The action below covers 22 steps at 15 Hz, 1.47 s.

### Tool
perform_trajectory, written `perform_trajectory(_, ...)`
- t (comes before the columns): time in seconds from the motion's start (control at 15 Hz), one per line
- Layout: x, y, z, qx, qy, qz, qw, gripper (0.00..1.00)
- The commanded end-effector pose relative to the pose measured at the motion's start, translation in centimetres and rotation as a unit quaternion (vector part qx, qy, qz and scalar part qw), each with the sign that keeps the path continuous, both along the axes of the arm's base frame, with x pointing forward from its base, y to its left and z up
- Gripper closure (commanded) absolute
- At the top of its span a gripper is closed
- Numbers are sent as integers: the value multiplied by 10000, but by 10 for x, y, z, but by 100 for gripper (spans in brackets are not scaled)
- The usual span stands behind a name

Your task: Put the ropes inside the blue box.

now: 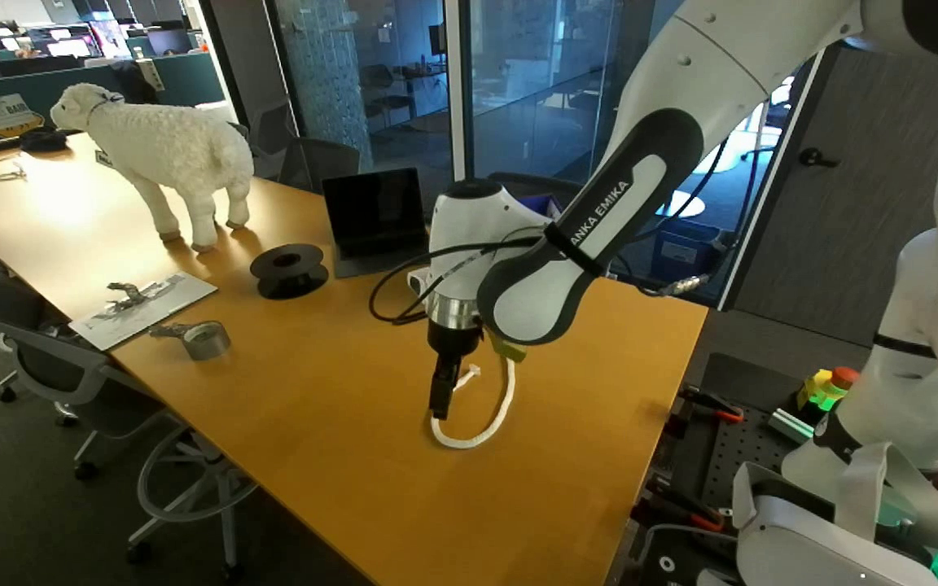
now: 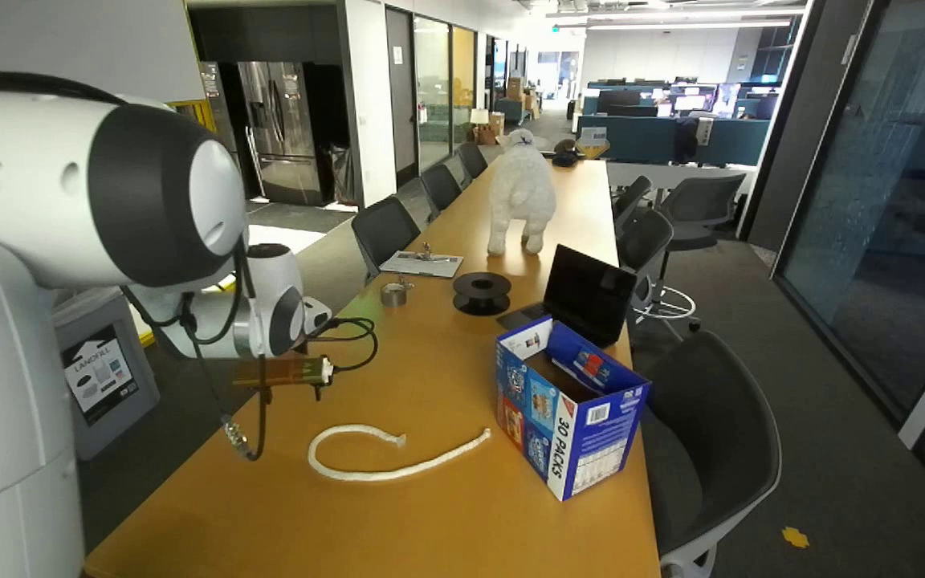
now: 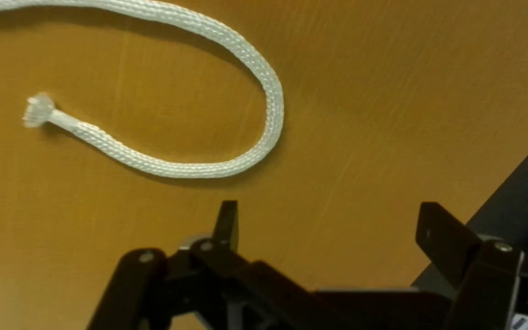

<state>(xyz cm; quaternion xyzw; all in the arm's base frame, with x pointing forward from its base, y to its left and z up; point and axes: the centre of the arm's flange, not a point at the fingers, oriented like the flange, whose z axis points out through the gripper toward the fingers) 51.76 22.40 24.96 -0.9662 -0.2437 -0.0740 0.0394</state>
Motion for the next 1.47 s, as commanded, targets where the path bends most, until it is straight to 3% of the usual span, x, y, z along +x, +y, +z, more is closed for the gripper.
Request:
perform_trajectory(0.0,-13,1,-31,486,18,854,9952,0)
perform_trajectory(0.2,-20,10,-62,349,254,1580,9865,0)
perform_trajectory(0.73,3,-35,-104,-931,199,1949,9762,0)
perform_trajectory(1.4,0,-31,-133,-907,450,1882,9769,0)
